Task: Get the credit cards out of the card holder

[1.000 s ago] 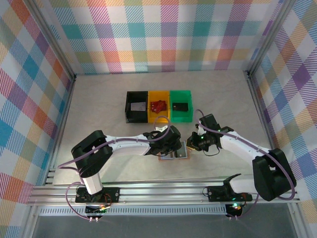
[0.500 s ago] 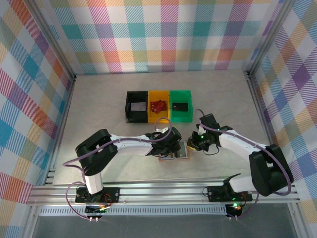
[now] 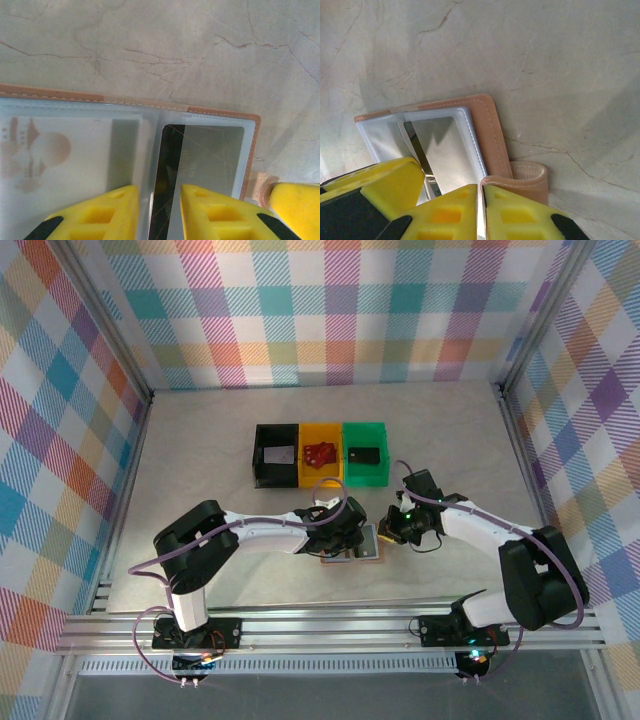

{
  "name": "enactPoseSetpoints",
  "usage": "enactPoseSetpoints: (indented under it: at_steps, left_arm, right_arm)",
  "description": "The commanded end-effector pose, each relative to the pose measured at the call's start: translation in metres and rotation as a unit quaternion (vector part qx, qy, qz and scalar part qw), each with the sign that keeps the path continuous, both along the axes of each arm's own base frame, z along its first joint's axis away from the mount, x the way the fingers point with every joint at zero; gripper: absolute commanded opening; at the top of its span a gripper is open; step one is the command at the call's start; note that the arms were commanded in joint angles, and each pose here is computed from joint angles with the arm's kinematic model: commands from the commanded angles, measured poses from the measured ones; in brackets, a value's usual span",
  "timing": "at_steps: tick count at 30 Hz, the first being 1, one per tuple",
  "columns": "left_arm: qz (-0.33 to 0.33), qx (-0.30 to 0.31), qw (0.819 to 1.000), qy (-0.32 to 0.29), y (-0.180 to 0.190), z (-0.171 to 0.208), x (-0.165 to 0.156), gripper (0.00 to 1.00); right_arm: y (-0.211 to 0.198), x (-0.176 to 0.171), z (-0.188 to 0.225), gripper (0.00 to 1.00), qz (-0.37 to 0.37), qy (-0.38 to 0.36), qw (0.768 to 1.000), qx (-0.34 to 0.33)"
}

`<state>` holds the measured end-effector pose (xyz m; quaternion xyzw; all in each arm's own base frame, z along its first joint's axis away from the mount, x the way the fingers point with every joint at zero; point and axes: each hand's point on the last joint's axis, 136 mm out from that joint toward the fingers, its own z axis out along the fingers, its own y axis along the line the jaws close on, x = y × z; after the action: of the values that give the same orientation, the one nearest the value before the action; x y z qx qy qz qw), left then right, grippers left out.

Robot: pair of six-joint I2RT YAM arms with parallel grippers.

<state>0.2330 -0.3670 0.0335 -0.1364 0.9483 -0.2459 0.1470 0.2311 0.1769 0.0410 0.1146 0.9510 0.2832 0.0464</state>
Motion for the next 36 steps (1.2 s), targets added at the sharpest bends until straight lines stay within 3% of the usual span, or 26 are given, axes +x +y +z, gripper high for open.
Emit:
enactPoseSetpoints:
  at_steps: [1, 17, 36]
  left_arm:
    - [-0.003, 0.004, 1.0, -0.006, 0.001, 0.005, -0.002, 0.29]
    - [-0.009, 0.015, 0.999, -0.033, 0.005, 0.027, 0.003, 0.32]
    - [-0.027, 0.024, 0.999, -0.008, -0.006, 0.004, -0.004, 0.25]
  right_arm:
    - [-0.002, -0.004, -0.008, 0.11, -0.005, 0.013, 1.0, 0.001]
    - [-0.003, -0.007, -0.021, 0.08, -0.007, 0.029, 1.0, -0.005]
    - [-0.004, -0.009, -0.025, 0.07, -0.007, 0.037, 0.999, -0.007]
